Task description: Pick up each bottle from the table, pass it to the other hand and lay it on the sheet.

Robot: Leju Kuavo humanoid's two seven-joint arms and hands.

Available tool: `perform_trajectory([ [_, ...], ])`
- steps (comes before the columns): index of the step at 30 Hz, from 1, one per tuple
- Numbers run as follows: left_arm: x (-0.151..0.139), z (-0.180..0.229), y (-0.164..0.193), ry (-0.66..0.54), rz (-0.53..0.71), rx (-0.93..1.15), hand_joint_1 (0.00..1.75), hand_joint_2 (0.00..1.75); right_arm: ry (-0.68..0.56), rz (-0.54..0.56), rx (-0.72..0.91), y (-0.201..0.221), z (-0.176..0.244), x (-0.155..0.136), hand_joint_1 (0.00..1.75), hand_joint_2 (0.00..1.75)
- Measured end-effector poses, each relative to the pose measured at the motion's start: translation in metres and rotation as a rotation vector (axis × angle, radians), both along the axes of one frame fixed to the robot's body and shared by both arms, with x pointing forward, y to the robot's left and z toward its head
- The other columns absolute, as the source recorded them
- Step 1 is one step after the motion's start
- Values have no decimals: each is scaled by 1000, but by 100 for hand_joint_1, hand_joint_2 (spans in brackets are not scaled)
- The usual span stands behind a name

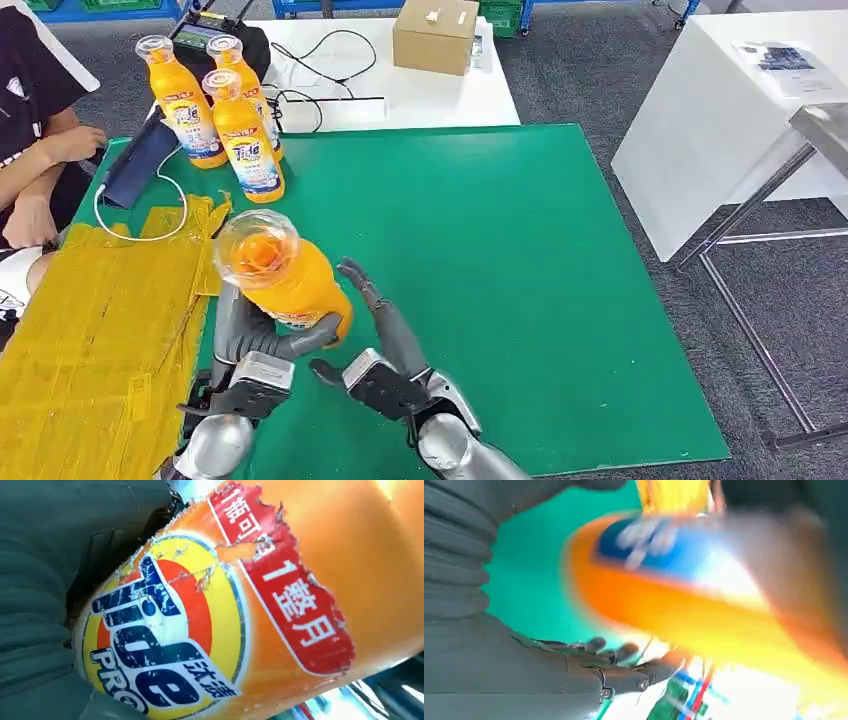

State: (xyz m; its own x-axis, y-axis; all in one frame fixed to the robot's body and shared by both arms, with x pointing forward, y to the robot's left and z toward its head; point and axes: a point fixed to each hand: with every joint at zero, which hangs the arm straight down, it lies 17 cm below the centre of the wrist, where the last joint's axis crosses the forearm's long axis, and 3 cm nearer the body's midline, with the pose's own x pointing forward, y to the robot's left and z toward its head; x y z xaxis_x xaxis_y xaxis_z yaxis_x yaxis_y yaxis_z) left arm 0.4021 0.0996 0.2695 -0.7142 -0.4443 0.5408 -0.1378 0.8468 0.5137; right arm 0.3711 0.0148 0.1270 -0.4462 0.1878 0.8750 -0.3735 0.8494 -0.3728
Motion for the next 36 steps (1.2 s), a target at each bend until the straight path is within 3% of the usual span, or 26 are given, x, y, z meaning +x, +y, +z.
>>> perform_trajectory([
  [4,19,0,26,-53,141,181,175,175,-40,-66,26,-35,21,8,0,175],
  [9,45,-10,60,-161,403,557,175,175,-39,-123,112,-75,45,10,0,175],
  [12,75,-37,88,-172,525,844,175,175,-36,-147,129,-93,53,16,0,175],
  [17,131,-85,157,-37,637,1135,175,175,-64,-158,151,-107,69,20,0,175],
  [20,148,-109,188,43,663,1236,175,175,-82,-159,159,-110,77,19,0,175],
  [25,159,-134,215,147,667,1311,175,175,-95,-164,161,-114,82,20,0,175],
  [31,172,-164,271,348,737,1380,175,175,-57,-196,193,-129,80,29,0,175],
  [36,165,-198,321,550,707,1356,175,175,-53,-226,198,-145,79,35,0,175],
])
